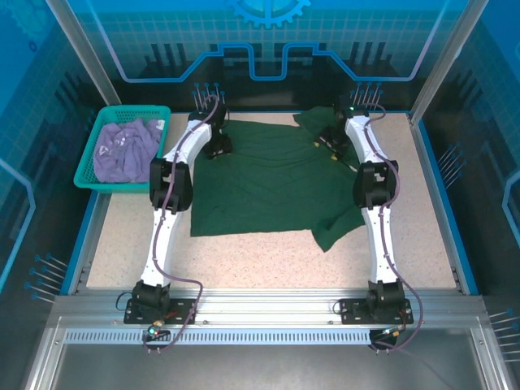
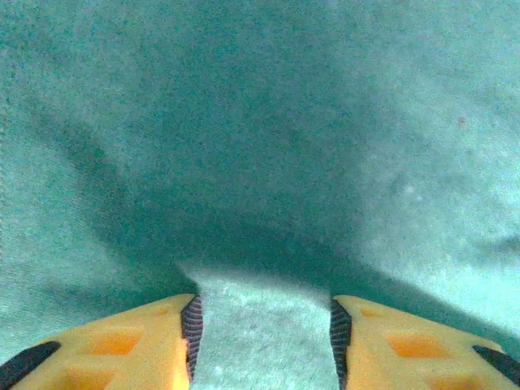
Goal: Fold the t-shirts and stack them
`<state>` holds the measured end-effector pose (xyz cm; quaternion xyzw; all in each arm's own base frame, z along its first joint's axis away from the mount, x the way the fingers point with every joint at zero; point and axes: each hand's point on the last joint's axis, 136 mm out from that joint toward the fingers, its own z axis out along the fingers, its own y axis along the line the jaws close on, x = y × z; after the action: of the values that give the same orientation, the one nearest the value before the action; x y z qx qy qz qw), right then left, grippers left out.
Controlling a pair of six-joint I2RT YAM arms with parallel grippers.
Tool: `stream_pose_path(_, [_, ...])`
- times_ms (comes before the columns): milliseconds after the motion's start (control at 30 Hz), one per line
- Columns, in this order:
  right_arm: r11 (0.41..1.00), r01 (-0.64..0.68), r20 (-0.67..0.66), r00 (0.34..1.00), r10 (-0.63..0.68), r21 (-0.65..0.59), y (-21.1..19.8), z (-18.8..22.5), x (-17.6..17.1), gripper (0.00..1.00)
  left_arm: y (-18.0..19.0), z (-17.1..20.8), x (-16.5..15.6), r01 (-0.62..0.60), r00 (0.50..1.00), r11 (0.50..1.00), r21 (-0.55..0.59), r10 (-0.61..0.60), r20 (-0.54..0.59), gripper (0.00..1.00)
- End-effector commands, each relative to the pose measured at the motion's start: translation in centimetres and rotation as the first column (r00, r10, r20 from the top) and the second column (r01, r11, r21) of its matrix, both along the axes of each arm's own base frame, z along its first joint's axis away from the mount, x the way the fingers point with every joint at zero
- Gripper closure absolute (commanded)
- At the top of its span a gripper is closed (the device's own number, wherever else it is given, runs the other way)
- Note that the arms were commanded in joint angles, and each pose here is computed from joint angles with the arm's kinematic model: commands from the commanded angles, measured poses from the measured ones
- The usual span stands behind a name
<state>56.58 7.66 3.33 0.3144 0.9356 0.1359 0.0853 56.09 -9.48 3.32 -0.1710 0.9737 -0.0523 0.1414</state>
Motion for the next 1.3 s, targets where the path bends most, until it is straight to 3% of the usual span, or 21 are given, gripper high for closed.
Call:
stream_pose_path(0, [0.999,-0.036,0.065,0.997,0.035,0.009,0.4,6.4,-1.6,0.25,-1.8,7.8,-1.3,0.024,0.997,0.995,-0.100,-0.016,0.077,0.34])
stream_pose_path(67, [0.999,-0.043,0.115,0.992,0.043,-0.002,-0.3,10.2,-3.0,0.24,-2.0,11.1,-2.4,0.026,0.992,0.991,-0.130,-0.010,0.122,0.25])
stream_pose_path(133, [0.998,-0.055,0.155,0.986,0.061,-0.040,-1.3,13.7,-5.9,0.24,-2.5,13.5,-4.4,0.015,0.987,0.981,-0.195,0.016,0.158,0.25])
stream_pose_path(233, [0.998,0.008,0.099,0.995,-0.001,-0.068,-4.1,14.0,-12.3,0.24,-4.4,14.2,-8.4,0.018,0.987,0.949,-0.316,0.034,0.158,0.28])
stream_pose_path(367, [0.987,0.154,-0.023,0.988,-0.155,-0.042,-8.6,10.4,-21.5,0.30,-7.0,11.4,-15.5,0.022,0.998,0.909,-0.415,0.002,0.056,0.35])
stream_pose_path(500, [0.980,0.200,-0.078,0.977,-0.200,-0.001,-11.0,7.5,-27.2,0.38,-5.1,6.4,-21.9,-0.067,0.996,0.914,-0.401,0.035,-0.085,0.35])
stream_pose_path(600, [0.987,0.160,-0.093,0.983,-0.161,-0.014,-11.3,6.6,-28.6,0.39,-3.0,3.8,-24.6,-0.156,0.984,0.903,-0.399,0.107,-0.142,0.40])
stream_pose_path(767, [0.982,0.185,-0.114,0.977,-0.181,0.031,-11.1,4.2,-29.2,0.47,-0.4,1.7,-26.2,-0.236,0.969,0.905,-0.353,0.194,-0.151,0.44])
stream_pose_path(1000, [0.983,0.168,-0.147,0.977,-0.155,0.078,-10.6,1.1,-28.6,0.60,0.6,-0.5,-27.6,-0.250,0.963,0.915,-0.316,0.202,-0.177,0.46])
stream_pose_path(1267, [0.982,0.161,-0.164,0.976,-0.144,0.094,-10.5,-0.8,-27.5,0.65,1.2,-0.6,-27.8,-0.196,0.974,0.943,-0.271,0.156,-0.161,0.43])
